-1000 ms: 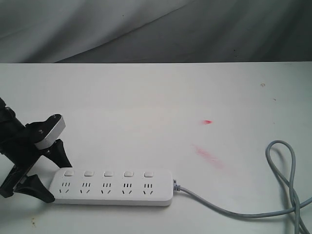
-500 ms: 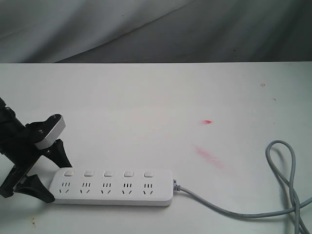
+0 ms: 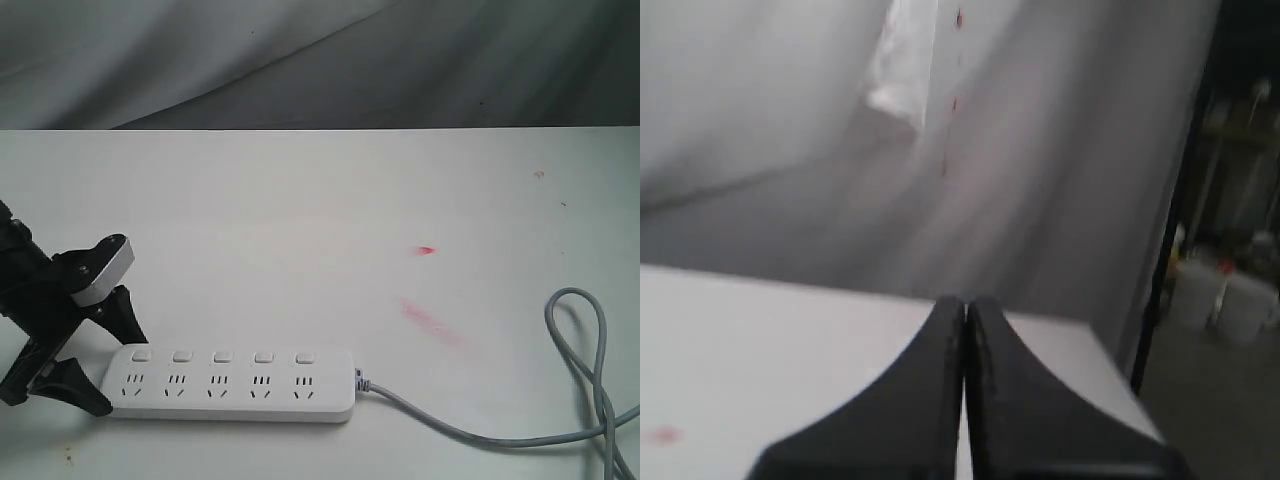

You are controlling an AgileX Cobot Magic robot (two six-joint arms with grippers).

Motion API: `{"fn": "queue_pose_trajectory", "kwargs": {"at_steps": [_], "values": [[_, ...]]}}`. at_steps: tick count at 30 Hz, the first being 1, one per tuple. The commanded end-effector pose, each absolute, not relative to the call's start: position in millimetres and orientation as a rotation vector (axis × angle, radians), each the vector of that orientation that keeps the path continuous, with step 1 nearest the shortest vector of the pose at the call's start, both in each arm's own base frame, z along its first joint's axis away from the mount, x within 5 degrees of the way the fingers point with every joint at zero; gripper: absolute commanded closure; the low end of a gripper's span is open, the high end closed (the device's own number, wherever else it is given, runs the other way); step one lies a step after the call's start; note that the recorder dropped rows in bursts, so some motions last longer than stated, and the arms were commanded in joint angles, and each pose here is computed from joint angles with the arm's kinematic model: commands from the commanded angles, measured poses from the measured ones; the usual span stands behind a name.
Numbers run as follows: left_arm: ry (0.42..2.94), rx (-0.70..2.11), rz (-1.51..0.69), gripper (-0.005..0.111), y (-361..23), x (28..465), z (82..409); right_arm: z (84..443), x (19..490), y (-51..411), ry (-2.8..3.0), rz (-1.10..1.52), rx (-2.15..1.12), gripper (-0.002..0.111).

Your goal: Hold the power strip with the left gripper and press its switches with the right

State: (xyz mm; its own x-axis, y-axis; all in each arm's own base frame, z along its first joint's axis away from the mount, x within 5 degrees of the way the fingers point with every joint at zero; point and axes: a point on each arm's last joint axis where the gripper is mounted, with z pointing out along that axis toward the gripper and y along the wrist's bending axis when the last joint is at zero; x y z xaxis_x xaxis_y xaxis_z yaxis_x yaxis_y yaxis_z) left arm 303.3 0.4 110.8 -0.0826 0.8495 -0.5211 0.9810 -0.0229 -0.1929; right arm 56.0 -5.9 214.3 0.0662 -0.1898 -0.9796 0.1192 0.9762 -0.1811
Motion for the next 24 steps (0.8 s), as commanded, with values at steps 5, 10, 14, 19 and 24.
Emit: {"fn": "queue_pose_trajectory", "kwargs": {"at_steps": [5,10,14,19,24], "values": [[1.994,1.955,-0.772,0.065,0,302,110,245,47,-4,1.125,-0.264,-0.063,0.108],[1.994,1.955,-0.772,0.065,0,302,110,266,33,-2,0.835,-0.026,0.056,0.108],[1.994,1.955,-0.772,0.065,0,302,110,288,12,-9,0.541,0.140,0.187,0.108],[1.994,1.955,-0.772,0.065,0,302,110,333,13,-24,0.718,0.249,0.472,0.108],[1.994,1.955,-0.772,0.065,0,302,110,387,56,-23,0.980,0.152,0.417,0.108]]}}
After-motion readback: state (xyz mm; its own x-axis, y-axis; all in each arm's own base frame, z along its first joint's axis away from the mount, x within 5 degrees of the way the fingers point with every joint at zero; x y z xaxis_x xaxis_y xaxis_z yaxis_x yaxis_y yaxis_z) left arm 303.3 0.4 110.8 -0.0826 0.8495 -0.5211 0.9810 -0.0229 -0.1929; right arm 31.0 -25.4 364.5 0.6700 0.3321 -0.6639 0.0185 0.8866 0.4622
